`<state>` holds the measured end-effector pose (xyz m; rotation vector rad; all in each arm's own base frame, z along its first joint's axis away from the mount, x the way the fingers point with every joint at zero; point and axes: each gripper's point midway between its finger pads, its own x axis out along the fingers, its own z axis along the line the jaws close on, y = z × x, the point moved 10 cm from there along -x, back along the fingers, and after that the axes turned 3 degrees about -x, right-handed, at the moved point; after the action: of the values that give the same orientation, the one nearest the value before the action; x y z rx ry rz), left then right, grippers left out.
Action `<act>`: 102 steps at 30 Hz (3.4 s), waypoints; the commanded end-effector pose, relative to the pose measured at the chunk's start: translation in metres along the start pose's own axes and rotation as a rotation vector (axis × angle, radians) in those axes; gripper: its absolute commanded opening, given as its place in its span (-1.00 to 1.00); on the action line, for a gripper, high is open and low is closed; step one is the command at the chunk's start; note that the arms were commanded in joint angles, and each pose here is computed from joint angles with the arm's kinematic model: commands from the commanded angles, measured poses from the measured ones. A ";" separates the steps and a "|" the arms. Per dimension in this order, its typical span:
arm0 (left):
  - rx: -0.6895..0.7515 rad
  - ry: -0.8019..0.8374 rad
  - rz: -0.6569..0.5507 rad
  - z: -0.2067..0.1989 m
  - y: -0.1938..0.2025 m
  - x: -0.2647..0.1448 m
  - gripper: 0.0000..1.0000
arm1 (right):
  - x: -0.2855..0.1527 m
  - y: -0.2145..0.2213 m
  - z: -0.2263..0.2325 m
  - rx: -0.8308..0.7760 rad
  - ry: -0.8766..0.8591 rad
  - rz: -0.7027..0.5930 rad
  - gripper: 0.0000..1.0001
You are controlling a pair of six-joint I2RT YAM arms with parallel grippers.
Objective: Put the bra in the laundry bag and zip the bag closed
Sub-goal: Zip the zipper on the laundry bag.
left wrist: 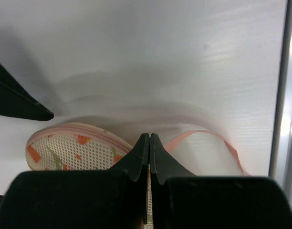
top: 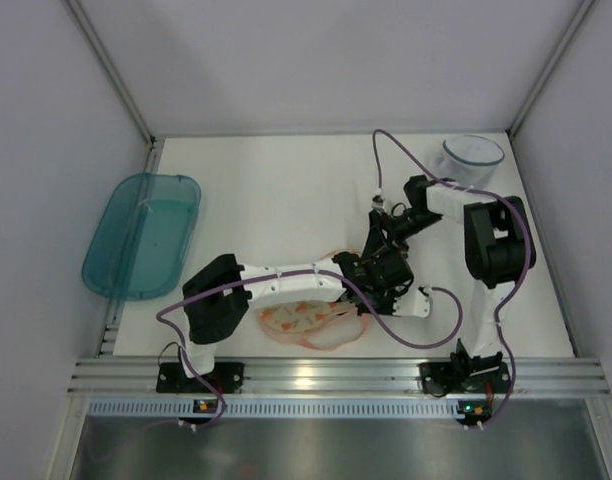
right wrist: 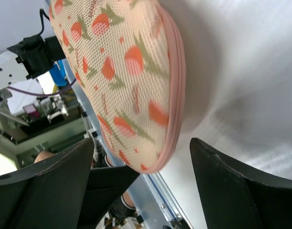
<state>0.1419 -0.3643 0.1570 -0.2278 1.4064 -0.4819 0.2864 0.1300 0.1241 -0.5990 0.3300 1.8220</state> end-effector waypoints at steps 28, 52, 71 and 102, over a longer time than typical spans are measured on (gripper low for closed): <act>-0.023 0.072 -0.064 -0.015 -0.003 -0.002 -1.00 | 0.010 -0.019 -0.005 -0.017 -0.087 -0.020 -1.00; -0.083 -0.072 -0.084 0.033 -0.012 -0.011 -1.00 | 0.001 0.031 0.015 0.020 -0.163 0.007 0.39; -0.050 0.031 -0.114 0.010 -0.008 -0.015 -1.00 | 0.038 0.014 0.017 -0.030 -0.151 0.046 -1.00; -0.133 -0.055 -0.095 0.029 -0.010 -0.013 -1.00 | 0.002 0.040 0.017 0.007 -0.153 0.014 0.60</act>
<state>0.1649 -0.3602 0.1691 -0.3962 1.4023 -0.4209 0.2523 0.1208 0.1326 -0.5207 0.3044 1.8350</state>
